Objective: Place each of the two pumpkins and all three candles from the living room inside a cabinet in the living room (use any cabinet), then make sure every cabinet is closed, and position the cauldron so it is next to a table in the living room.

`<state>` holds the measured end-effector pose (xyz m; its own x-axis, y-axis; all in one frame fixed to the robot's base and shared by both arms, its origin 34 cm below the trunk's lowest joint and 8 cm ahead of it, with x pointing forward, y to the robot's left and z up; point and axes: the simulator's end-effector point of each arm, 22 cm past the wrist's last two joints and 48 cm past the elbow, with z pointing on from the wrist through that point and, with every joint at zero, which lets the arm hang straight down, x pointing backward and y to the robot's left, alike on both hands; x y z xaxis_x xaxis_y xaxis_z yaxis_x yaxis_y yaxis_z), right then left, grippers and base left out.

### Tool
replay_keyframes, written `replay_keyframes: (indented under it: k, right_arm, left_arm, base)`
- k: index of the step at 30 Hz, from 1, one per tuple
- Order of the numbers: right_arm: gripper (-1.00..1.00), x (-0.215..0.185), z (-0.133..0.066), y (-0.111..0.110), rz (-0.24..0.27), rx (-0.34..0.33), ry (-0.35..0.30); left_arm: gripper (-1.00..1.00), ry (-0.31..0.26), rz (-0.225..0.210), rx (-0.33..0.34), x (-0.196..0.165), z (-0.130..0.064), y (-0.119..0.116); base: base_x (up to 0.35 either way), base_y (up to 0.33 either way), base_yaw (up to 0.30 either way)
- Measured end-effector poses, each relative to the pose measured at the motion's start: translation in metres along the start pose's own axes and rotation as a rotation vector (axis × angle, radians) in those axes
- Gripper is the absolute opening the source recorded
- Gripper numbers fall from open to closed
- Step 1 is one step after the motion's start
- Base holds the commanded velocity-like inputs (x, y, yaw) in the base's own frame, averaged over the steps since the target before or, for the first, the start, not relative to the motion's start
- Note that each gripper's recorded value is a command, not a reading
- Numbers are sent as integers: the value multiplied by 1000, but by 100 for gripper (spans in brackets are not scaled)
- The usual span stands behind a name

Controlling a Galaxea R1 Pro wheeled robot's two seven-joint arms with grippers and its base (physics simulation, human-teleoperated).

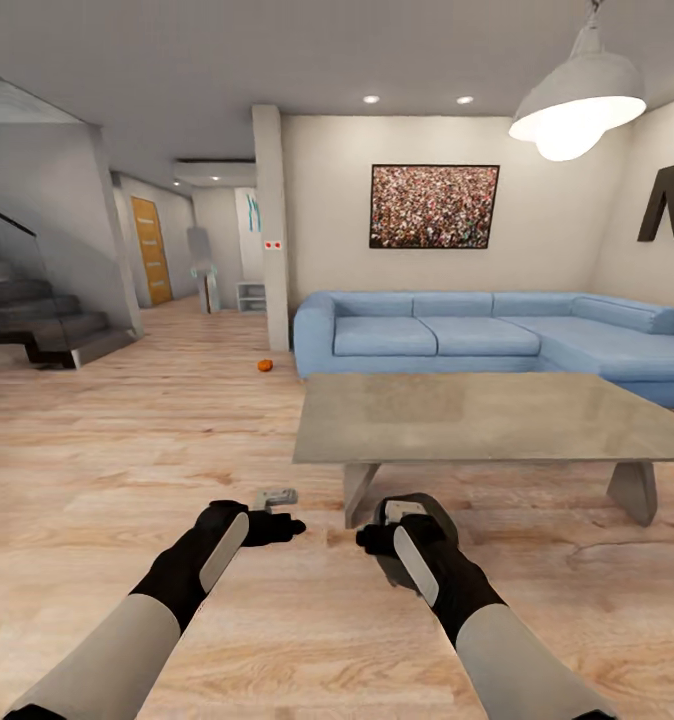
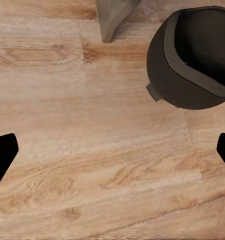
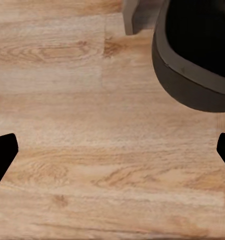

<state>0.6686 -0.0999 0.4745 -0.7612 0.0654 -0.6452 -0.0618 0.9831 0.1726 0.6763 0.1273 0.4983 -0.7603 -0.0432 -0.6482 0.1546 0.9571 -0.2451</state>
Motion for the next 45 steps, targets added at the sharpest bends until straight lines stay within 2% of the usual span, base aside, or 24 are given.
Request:
replay_keyframes:
  k: [13, 20, 32, 34, 36, 40, 42, 45]
  right_arm:
    - [100, -22, -25, 6, -9, -4, -55]
    - [100, -34, -38, 9, -13, -5, -86]
    - [100, -53, -62, 15, -23, -9, -137]
    - [100, -56, -66, 15, -24, -8, -145]
    - [100, -58, -69, 13, -25, 0, -152]
    - [100, -61, -77, 8, -28, 16, -168]
    - [100, -65, -81, -3, -29, 38, -180]
    - [100, -71, -86, -14, -24, 55, -206]
  left_arm:
    - [100, -52, 15, 3, -21, -25, -9]
    - [100, -79, 24, 2, -32, -38, -12]
    - [100, -126, 40, -1, -50, -62, -18]
    - [100, -115, 37, -19, -46, -62, -11]
    - [100, -73, 16, -67, -24, -51, 17]
    - [100, -94, -21, -122, -7, -40, 50]
    - [100, -100, -35, -155, 5, -36, 68]
    - [100, -114, -44, -176, 10, -37, 81]
  base:
    - [-267, 193, 269]
    - [-224, 130, 49]
    - [-30, 14, 4]
    - [-2, 1, 0]
    - [-1, 0, 0]
    - [0, 0, 0]
    - [0, 0, 0]
    - [0, 0, 0]
